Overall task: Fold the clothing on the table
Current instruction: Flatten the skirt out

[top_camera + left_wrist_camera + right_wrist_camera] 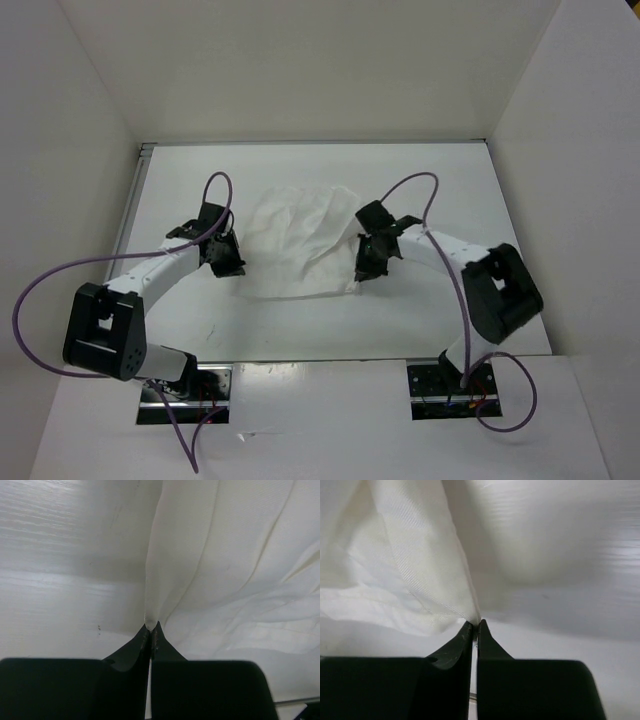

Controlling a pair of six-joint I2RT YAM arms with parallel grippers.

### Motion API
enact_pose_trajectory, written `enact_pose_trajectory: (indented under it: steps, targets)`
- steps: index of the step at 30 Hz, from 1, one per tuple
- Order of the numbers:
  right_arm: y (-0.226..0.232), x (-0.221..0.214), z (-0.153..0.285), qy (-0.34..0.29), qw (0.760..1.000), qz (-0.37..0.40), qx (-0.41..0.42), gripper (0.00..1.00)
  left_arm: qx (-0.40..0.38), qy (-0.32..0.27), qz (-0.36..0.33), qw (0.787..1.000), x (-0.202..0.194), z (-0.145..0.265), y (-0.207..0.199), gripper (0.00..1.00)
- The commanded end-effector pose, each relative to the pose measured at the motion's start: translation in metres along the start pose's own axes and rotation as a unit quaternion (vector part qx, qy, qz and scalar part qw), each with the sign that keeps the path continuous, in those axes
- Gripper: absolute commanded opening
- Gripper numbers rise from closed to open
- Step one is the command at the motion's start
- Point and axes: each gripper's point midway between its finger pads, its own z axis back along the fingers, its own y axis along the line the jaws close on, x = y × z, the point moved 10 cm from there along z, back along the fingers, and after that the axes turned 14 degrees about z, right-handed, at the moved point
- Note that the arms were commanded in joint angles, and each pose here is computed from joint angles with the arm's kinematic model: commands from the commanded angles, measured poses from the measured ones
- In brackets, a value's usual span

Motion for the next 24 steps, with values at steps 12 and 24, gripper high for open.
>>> enact_pose_trajectory:
  steps: [12, 24]
  targets:
    - [-0.068, 0.014, 0.111, -0.120, 0.989, -0.055, -0.071, 0.00, -0.184, 0.068, -0.026, 0.980, 0.011, 0.021, -0.034, 0.00]
    - [-0.058, 0.060, 0.144, -0.184, 0.979, 0.004, -0.084, 0.00, -0.197, 0.082, -0.106, 0.971, 0.051, 0.002, -0.078, 0.02]
